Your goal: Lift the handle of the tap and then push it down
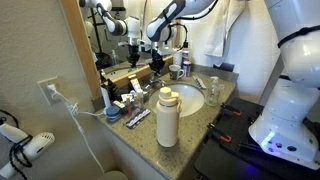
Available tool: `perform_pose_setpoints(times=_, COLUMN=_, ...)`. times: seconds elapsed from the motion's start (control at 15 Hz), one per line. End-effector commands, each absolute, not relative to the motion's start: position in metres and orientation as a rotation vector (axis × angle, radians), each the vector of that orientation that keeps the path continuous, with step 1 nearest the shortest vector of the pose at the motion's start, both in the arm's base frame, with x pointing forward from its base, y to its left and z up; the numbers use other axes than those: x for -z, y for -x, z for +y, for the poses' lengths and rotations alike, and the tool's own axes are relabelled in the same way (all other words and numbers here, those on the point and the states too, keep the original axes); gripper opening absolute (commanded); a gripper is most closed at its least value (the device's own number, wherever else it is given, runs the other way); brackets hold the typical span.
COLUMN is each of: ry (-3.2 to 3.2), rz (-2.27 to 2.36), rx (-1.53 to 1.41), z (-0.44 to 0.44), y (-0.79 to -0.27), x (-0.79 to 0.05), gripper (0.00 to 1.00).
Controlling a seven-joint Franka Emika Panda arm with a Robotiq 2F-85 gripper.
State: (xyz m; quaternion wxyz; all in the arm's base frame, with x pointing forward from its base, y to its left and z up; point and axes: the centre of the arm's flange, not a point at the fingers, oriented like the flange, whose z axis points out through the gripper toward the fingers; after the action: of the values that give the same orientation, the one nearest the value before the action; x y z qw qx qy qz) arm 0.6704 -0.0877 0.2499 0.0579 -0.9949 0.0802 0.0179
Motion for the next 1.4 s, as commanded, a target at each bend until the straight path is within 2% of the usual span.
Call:
perform_pose_setpoints(times=0.0, ry=3.018, rz=0.300, rx=-0.152, z=-0.095, y=-0.669, x=-0.239, gripper=0.06)
perform_pose_setpoints(times=1.33, ry=2.964, rz=0.401, rx=-0.404, z=-0.125, y=-0.659, x=-0.216, gripper=0.06)
